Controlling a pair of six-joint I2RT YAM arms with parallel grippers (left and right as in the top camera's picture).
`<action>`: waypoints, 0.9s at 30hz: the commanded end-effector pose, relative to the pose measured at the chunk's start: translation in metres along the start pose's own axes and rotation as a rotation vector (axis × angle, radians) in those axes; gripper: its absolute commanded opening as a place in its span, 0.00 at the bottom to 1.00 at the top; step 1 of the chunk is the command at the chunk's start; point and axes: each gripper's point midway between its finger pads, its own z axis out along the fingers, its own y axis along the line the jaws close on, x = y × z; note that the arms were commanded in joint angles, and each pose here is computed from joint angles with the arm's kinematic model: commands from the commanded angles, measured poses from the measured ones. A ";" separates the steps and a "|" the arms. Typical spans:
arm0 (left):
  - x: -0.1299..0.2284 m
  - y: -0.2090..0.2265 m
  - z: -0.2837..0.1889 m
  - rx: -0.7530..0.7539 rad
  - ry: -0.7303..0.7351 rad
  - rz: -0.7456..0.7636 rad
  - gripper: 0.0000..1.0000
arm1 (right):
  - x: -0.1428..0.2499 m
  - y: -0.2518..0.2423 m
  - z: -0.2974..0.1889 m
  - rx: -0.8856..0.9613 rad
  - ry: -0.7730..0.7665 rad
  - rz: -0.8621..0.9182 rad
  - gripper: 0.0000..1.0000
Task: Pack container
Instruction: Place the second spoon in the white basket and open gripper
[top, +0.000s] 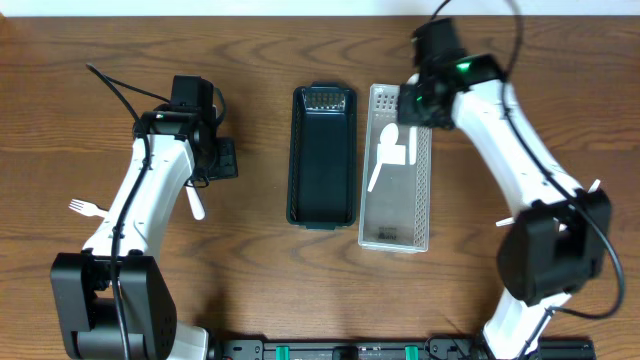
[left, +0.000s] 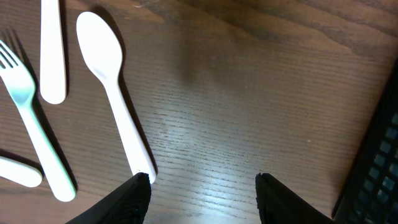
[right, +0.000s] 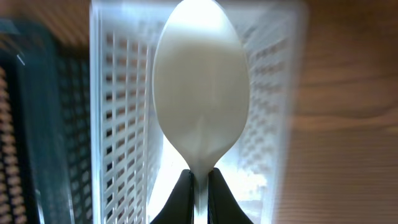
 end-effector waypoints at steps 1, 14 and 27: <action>-0.004 0.001 -0.001 -0.005 -0.004 -0.004 0.57 | 0.025 0.017 0.026 0.003 0.087 -0.028 0.04; -0.003 0.001 -0.001 -0.005 0.000 -0.004 0.57 | 0.023 0.028 0.039 -0.003 0.088 -0.072 0.27; -0.002 0.001 -0.001 -0.006 0.003 -0.004 0.58 | -0.054 -0.098 -0.021 0.066 -0.094 0.209 0.17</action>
